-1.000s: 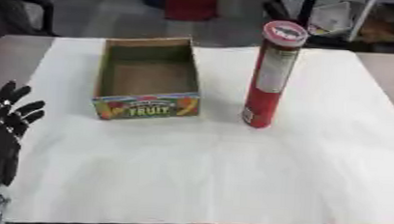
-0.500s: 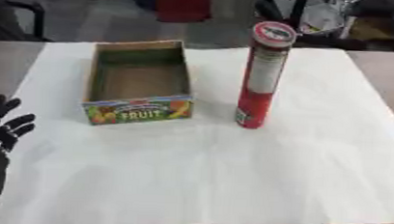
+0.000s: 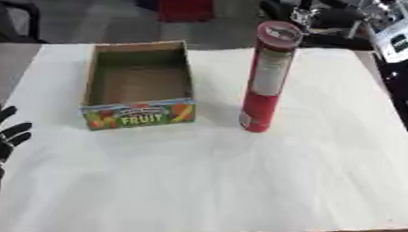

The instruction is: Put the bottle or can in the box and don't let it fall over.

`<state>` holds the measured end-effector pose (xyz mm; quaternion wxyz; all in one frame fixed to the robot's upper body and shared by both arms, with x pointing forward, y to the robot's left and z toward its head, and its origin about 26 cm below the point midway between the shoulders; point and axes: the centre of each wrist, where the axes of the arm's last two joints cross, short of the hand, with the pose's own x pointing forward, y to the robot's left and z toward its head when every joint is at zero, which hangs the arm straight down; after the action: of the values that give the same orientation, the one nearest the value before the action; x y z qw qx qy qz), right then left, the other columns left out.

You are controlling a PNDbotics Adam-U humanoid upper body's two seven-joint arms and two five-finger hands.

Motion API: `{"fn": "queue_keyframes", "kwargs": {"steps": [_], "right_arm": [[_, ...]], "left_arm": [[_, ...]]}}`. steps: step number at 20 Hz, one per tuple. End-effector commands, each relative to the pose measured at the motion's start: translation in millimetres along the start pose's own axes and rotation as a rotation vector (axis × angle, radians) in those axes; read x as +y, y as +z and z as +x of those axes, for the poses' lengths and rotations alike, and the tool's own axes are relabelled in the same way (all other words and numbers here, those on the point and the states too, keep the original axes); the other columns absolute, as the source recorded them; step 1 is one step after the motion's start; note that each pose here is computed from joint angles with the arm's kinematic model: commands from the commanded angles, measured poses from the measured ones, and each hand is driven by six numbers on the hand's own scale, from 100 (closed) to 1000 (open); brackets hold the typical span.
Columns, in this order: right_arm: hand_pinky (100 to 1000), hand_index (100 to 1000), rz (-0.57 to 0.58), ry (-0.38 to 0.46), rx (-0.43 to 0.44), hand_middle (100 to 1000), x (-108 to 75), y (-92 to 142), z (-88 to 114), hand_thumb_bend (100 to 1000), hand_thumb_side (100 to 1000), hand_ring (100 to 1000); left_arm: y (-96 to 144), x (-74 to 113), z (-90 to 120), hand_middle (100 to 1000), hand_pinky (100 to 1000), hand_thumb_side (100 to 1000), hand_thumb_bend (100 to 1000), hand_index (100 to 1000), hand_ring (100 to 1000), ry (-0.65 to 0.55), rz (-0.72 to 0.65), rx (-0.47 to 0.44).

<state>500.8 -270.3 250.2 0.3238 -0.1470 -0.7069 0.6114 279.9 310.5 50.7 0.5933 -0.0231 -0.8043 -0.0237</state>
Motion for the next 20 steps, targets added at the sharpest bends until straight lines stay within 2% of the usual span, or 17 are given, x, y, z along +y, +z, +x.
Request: {"fn": "queue_keyframes", "kwargs": {"steps": [1,9,10,11,20], "right_arm": [[1000,1000,0.173,0.16,-0.154,1000,-15.3,-8,11,138,856,1000],[1000,1000,0.231,0.193,-0.221,1000,-13.8,-15,21,140,868,1000],[1000,1000,0.243,0.197,-0.228,1000,-13.1,-16,22,184,844,1000],[1000,1000,0.256,0.202,-0.234,1000,-12.3,-16,22,143,872,1000],[1000,1000,0.339,0.261,-0.288,1000,-7.9,-12,28,149,894,1000]], "left_arm": [[-3,-0.1,5,888,856,1000,316,986,785,-0.001,-0.012,-0.019],[-3,0.5,5,889,858,1000,317,986,793,-0.001,-0.013,-0.018],[-3,0.7,4,889,858,1000,319,986,793,-0.002,-0.013,-0.018],[-3,0.8,5,889,858,1000,317,986,793,-0.002,-0.013,-0.018],[-3,2.2,5,890,859,1000,317,986,795,-0.006,-0.01,-0.018]]}}
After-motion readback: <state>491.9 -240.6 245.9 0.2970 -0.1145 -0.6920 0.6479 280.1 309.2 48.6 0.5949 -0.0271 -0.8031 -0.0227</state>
